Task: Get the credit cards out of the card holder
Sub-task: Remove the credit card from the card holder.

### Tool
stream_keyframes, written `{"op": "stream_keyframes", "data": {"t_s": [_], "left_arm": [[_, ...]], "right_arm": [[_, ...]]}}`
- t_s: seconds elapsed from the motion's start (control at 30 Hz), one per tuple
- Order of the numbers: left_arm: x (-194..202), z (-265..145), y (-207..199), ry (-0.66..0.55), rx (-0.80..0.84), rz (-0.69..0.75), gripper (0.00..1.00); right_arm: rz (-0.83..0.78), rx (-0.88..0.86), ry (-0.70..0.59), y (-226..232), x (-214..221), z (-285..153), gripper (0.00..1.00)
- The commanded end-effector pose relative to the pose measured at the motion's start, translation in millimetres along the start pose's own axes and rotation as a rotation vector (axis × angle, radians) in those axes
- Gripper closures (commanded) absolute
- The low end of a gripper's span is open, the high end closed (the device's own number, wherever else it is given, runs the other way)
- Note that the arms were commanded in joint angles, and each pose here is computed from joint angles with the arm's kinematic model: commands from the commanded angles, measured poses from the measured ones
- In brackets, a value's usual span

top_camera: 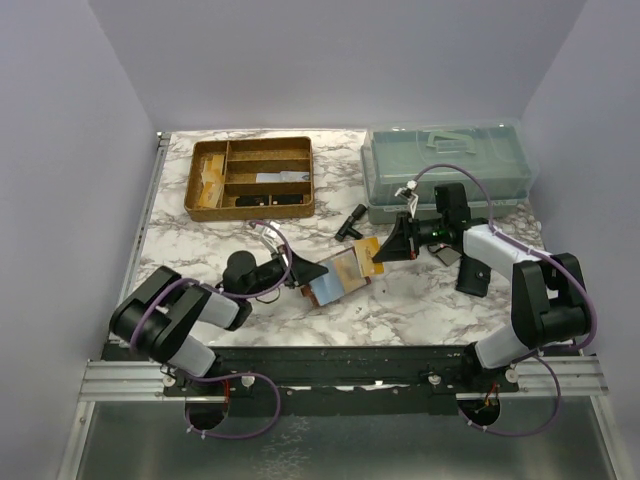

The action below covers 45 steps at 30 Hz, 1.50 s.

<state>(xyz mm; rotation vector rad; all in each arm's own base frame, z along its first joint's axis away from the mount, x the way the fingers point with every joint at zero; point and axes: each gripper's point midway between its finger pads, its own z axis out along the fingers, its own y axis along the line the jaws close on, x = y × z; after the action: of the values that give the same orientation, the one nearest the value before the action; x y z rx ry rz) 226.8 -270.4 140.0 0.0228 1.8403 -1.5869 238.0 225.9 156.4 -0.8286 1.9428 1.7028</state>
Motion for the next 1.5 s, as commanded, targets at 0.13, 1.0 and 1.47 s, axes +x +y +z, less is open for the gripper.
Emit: {"op": "stream_keyframes", "data": {"t_s": [0.13, 1.0, 1.47], "left_arm": [[24, 10, 19, 0.091, 0.06, -0.125, 1.0], [51, -37, 101, 0.036, -0.431, -0.281, 0.84], [41, -76, 88, 0.037, -0.613, -0.179, 0.4]], "right_arm": [[-0.039, 0.028, 0.001, -2, -3, -1, 1.0], [-0.033, 0.053, 0.014, -11, 1, -1, 1.0], [-0.033, 0.054, 0.021, -13, 2, -1, 1.0]]}}
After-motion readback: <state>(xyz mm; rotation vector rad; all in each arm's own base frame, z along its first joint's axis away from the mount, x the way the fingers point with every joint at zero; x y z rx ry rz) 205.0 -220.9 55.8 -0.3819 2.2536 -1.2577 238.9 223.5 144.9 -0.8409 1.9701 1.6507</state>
